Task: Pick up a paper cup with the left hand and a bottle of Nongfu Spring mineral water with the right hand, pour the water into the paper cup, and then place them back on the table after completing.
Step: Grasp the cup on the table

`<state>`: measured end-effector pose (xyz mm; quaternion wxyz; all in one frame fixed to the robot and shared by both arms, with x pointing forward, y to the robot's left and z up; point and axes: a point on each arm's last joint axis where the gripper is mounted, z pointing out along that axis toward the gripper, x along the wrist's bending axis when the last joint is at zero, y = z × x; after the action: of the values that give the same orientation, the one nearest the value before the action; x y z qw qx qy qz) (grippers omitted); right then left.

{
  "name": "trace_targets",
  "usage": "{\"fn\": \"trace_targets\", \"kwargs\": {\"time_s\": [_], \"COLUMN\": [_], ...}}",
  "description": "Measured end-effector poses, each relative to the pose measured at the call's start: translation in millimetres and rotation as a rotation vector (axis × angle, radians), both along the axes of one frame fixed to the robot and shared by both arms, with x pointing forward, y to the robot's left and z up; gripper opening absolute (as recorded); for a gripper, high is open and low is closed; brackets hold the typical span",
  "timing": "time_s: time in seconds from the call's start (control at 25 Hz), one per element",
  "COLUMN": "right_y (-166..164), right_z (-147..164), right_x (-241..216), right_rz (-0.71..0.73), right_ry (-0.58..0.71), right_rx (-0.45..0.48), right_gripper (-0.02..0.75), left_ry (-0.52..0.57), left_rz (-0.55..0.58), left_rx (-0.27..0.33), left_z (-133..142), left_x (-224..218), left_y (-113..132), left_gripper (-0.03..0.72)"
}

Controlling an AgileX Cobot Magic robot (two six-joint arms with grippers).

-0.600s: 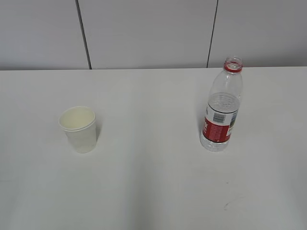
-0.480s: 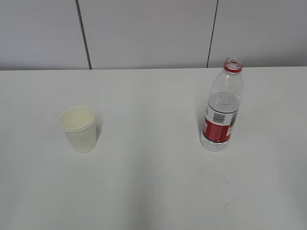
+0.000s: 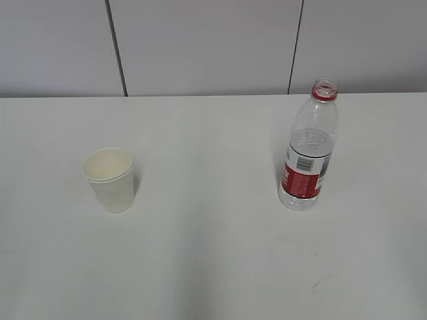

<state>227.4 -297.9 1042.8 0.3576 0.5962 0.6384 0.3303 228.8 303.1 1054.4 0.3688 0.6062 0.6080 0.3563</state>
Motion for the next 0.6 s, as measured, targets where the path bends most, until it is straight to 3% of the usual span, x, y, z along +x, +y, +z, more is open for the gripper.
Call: {"fn": "trace_targets", "kwargs": {"time_s": [0.36,0.6], "right_y": [0,0], "right_z": [1,27], "right_x": [0,3], "right_rz": [-0.001,0.0], "right_ry": [-0.007,-0.151], "right_rx": [0.001,0.003], "right_gripper": [0.514,0.514], "left_ry": [-0.002,-0.17], "left_rz": [-0.006,-0.011], "left_rx": [-0.009,0.001], "left_z": [1,25], "left_x": [0,8], "left_y": [-1,-1], "left_gripper": [0.24,0.24]}}
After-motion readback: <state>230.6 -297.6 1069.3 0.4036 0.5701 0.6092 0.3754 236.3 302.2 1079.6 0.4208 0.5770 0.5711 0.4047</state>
